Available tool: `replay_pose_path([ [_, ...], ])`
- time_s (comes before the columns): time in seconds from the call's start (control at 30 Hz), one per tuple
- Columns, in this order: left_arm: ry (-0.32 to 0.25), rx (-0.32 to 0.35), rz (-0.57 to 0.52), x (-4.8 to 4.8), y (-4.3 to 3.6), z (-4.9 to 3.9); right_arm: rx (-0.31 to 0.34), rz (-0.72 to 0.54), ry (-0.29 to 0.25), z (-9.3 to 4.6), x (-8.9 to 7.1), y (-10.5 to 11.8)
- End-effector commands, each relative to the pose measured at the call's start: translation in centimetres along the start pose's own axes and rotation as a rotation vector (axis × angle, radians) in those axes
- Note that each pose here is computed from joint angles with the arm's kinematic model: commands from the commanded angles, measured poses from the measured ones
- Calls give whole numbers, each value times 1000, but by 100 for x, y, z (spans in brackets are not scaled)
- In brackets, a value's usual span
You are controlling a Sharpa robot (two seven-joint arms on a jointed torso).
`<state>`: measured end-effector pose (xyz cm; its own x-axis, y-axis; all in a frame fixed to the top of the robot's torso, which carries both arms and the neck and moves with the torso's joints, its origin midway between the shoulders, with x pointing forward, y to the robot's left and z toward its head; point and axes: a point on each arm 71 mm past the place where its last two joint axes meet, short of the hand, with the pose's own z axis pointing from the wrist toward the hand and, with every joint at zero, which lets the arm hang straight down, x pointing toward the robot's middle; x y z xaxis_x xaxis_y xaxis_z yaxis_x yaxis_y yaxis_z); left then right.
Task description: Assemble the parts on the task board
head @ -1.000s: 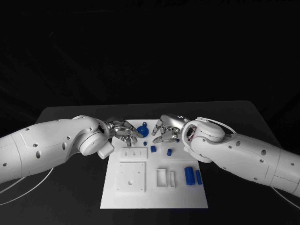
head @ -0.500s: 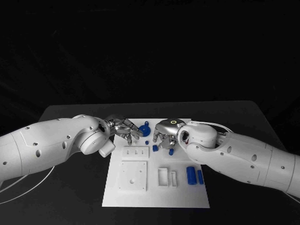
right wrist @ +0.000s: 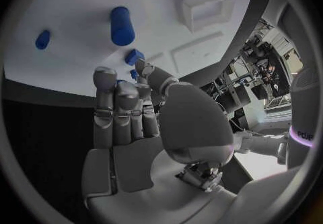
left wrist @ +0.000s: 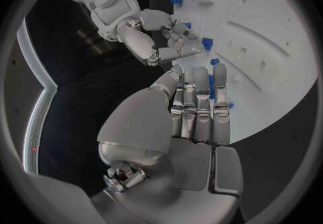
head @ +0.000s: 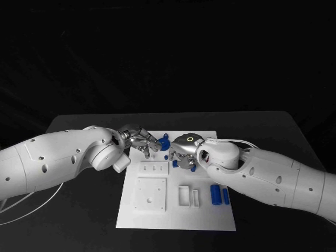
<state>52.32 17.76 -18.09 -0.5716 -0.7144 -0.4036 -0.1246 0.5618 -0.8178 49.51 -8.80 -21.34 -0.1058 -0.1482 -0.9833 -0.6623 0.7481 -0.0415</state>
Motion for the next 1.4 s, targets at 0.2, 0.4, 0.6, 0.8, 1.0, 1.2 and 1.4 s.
replay_pose_path([
  [0.2, 1, 25, -10, 10, -26, -5, -62, -78, -15, 16, 17, 30],
  [0.4, 5, 25, -10, 16, -29, -6, -70, -106, 20, 31, 73, 20],
  [0.6, 7, 22, -11, 13, -22, -13, -56, -132, 38, 24, 101, -30],
  [0.8, 7, 22, -12, 10, -19, -20, -53, -143, 43, 27, 108, -47],
  [1.0, 8, 23, -13, 14, -23, -16, -62, -142, 51, 44, 114, -23],
  [1.2, 11, 21, -14, 18, -24, -15, -59, -144, 67, 58, 146, -32],
  [1.4, 14, 19, -13, 22, -24, -14, -62, -146, 82, 73, 184, -27],
])
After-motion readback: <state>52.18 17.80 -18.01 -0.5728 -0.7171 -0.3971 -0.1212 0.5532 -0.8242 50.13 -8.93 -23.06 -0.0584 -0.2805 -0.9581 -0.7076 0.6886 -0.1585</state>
